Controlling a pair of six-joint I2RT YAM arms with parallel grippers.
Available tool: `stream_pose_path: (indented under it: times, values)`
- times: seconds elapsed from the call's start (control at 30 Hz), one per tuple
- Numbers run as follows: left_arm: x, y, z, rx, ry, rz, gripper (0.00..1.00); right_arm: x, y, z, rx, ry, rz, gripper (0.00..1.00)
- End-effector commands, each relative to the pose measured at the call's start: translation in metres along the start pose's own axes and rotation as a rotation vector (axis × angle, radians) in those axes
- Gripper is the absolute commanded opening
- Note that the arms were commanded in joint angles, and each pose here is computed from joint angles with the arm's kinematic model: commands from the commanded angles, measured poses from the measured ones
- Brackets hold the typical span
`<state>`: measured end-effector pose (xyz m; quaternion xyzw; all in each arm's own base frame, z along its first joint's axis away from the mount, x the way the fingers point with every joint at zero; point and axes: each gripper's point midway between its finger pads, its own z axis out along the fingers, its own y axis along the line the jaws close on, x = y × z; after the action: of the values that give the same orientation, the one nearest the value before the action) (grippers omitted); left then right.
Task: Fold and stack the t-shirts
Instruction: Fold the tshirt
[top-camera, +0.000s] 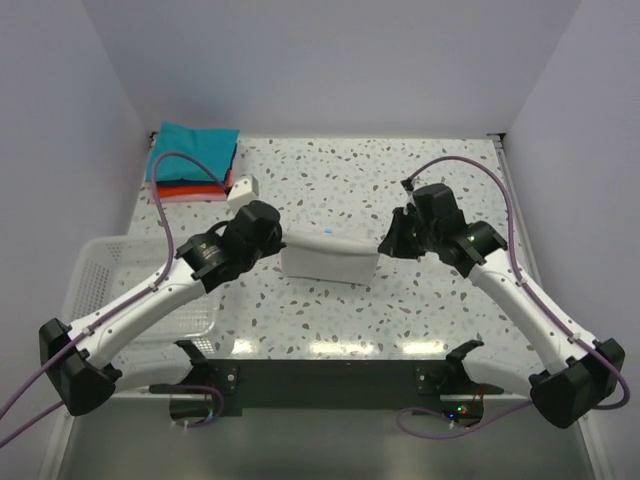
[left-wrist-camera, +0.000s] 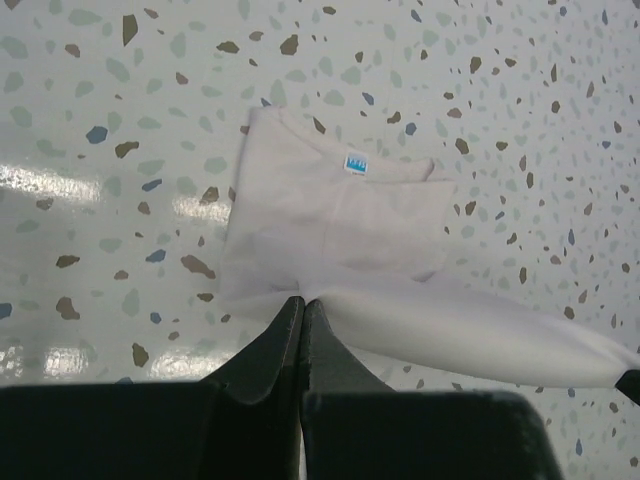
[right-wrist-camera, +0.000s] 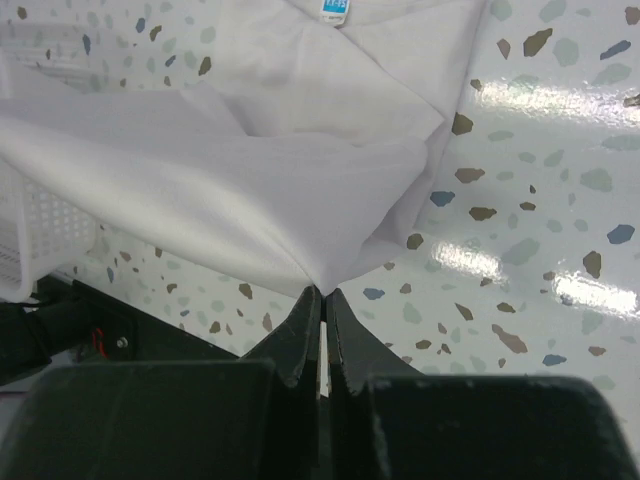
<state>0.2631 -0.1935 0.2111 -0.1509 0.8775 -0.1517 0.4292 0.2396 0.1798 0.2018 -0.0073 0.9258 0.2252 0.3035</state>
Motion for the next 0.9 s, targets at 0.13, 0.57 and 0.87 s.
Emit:
stream_pose_path:
  times: [0.13, 0.57, 0.87]
  values:
    - [-0.054, -0.015, 0.025, 0.020, -0.101, -0.011, 0.00, -0.040, 0.008, 0.015, -0.108, -0.020, -0.001, 0.00]
    - [-0.059, 0.001, 0.103, -0.089, -0.034, 0.016, 0.00, -0.068, -0.015, 0.085, -0.164, 0.044, 0.118, 0.00]
    - [-0.044, 0.013, 0.161, -0.147, 0.059, 0.053, 0.00, -0.078, -0.031, 0.124, -0.144, 0.073, 0.167, 0.00]
